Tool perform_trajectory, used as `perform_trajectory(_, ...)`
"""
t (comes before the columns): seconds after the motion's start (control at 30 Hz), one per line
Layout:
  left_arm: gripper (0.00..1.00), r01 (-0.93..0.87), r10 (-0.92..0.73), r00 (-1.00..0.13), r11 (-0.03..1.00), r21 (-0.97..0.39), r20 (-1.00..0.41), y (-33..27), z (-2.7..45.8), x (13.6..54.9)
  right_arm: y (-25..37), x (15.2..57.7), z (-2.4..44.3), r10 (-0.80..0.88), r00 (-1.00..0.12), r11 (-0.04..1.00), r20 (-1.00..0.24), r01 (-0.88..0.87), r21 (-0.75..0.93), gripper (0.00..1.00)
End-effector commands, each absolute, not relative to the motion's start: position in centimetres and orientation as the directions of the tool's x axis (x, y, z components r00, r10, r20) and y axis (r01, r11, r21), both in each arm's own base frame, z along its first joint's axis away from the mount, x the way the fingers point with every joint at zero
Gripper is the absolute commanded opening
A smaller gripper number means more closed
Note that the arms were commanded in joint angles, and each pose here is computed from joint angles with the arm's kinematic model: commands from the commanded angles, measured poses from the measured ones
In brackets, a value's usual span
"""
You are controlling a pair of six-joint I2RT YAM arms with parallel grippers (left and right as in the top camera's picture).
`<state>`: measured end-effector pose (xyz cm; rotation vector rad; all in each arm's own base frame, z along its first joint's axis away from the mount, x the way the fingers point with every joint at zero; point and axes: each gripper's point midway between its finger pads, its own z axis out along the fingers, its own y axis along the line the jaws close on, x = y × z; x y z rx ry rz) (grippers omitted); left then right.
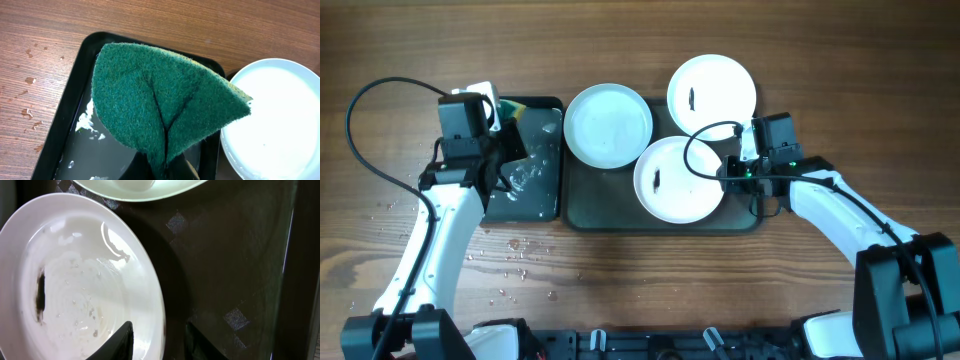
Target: Clean dirty plates on tray and stack at the side
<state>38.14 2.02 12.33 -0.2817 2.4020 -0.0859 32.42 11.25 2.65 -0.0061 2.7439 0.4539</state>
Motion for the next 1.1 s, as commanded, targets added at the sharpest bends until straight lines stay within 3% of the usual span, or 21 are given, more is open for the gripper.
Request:
perform_trajectory(0.0,0.04,-0.177,-0.238,-0.712,0.971,-0.159,-0.661,1.9,13.0,38.3,11.3,32.2,2.2,0.050,-0.940,0.949,-0.338,-0.062,0.310,0.34)
perform_trajectory(0.17,0.04,-0.177,-0.238,-0.712,0.971,-0.159,-0.661,1.9,13.0,38.3,11.4,32.4,1.8,0.050,-0.940,0.949,-0.338,-0.062,0.310,0.34)
perform_trajectory(0.33,0.04,-0.177,-0.238,-0.712,0.971,-0.159,-0.660,1.9,13.0,38.3,11.3,32.3,0.9,0.056,-0.947,0.950,-0.317,-0.048,0.310,0.24)
perform_trajectory(0.47,0.04,-0.177,-0.238,-0.712,0.971,-0.159,-0.660,1.9,13.0,38.3,11.3,32.3,0.9,0.055,-0.947,0.950,-0.318,-0.048,0.309,0.24)
perform_trajectory(0.73,0.04,-0.178,-0.238,-0.718,0.971,-0.158,-0.654,1.9,12.8,38.1,11.3,32.1,0.2,0.076,-0.953,0.949,-0.294,-0.021,0.314,0.15)
perform_trajectory(0.87,0.04,-0.178,-0.238,-0.718,0.971,-0.158,-0.654,1.9,12.8,38.1,11.6,32.1,-0.6,0.099,-0.958,0.943,-0.268,0.004,0.333,0.04)
perform_trajectory(1.07,0.04,-0.180,-0.236,-0.690,0.972,-0.154,-0.684,2.2,13.5,38.8,12.3,32.3,-0.1,0.091,-0.956,0.929,-0.277,-0.018,0.369,0.04)
